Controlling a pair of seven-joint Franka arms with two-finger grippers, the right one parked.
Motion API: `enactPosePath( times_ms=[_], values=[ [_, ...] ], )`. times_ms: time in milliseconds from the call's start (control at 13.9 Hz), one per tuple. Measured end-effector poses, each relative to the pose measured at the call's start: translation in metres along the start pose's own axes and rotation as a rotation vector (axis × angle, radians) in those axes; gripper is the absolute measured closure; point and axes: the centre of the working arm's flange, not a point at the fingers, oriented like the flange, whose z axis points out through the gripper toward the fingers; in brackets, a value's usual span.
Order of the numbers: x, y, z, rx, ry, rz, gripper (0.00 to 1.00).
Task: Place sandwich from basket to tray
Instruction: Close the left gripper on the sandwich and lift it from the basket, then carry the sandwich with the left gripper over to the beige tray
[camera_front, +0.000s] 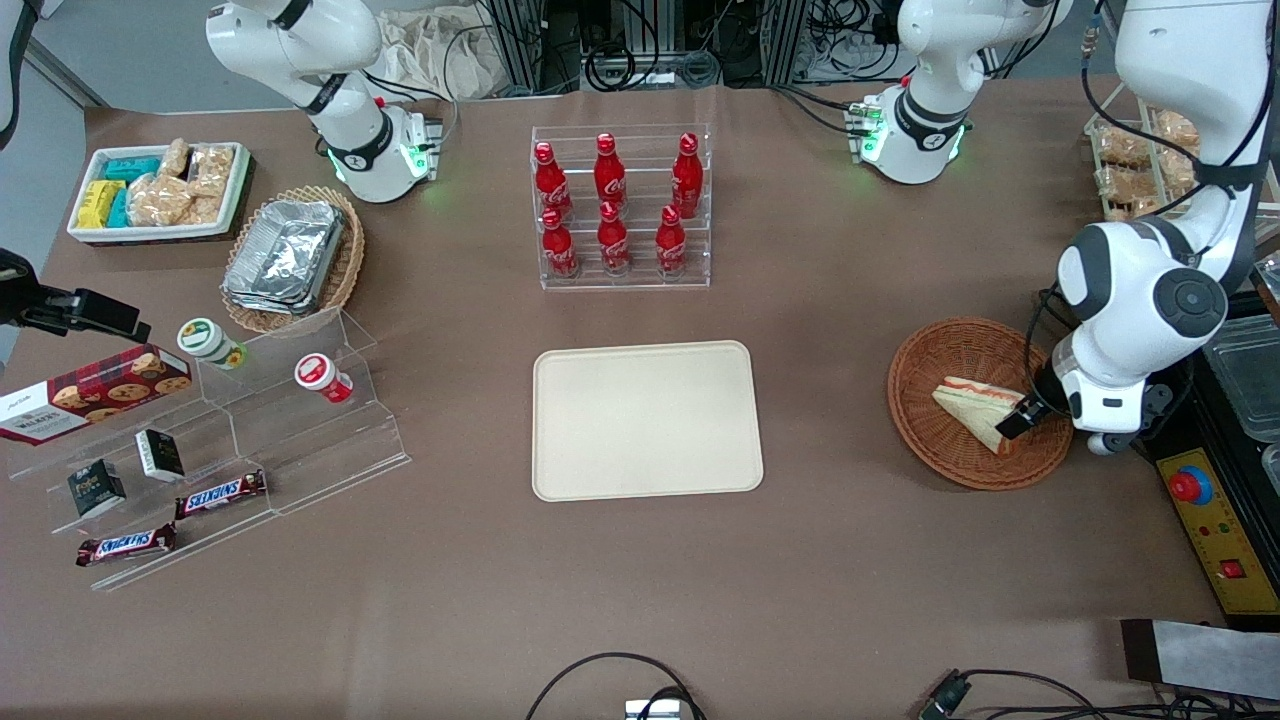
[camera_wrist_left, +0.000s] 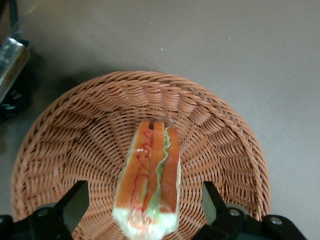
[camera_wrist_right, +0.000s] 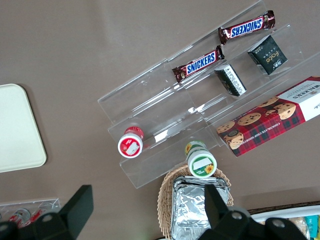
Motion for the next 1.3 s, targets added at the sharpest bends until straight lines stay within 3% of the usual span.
enactPosePath(
  times_ms=[288,432,793,937,1153,1297],
  values=[
    [-0.001,0.001,0.014,-0.002,-0.007,0.002,0.0],
    [-0.003,0.002,0.022,0.003,-0.018,0.004,0.05],
    [0.002,0.01,0.016,-0.001,-0.016,0.0,0.59],
    [0.01,0.014,-0.001,0.05,-0.071,-0.001,0.75],
    [0.032,0.023,-0.07,0.139,-0.166,0.025,0.78],
    [0.047,0.028,-0.137,0.162,-0.196,0.077,0.78]
  ],
)
